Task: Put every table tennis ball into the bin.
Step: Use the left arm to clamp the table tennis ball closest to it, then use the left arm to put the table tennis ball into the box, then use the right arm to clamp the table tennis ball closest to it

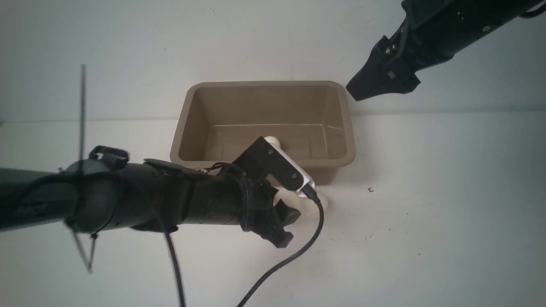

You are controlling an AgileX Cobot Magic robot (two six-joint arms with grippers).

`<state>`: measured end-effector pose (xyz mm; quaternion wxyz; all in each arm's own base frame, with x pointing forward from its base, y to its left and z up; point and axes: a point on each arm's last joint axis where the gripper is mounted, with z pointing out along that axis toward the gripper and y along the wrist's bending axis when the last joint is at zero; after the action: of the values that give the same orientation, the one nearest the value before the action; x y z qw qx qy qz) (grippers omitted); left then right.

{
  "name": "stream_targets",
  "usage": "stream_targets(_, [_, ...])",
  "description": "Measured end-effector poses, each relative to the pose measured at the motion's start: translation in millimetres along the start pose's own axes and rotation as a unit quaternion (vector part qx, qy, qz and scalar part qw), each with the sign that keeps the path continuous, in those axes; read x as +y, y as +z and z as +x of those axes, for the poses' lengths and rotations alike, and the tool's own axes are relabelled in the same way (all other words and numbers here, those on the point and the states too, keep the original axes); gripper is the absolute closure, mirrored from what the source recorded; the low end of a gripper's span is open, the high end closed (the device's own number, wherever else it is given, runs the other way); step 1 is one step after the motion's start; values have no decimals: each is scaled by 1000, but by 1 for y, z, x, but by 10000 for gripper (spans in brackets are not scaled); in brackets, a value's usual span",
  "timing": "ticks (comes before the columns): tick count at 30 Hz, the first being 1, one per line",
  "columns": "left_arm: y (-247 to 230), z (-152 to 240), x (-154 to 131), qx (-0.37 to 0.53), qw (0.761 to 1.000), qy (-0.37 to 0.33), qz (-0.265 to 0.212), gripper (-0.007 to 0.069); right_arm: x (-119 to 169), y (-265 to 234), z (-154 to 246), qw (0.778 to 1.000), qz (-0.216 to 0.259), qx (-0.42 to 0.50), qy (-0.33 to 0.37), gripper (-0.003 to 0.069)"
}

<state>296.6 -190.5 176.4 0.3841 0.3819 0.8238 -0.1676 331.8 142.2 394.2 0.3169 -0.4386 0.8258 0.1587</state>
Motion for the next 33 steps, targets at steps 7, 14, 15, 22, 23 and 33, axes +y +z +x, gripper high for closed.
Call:
stream_targets(7, [-48,-28,-9,-73,997,16,-1,272,1,0,-1,1000,-7,-7,0,69])
stream_targets(14, [-45,-67,45,-101,984,96,-110,272,1,0,-1,1000,-7,-6,21,69])
stream_targets(15, [-35,-68,64,-93,984,89,-126,272,0,0,0,1000,2,2,27,69])
stream_targets(22, [5,-57,120,-83,986,35,-137,228,-11,3,14,994,59,55,75,69])
stream_targets(23, [9,-57,124,-84,987,24,-136,190,-12,7,19,992,66,69,87,69])
stream_targets(33, [-38,-102,104,-171,975,-66,-125,34,-1,58,86,969,20,194,154,69])
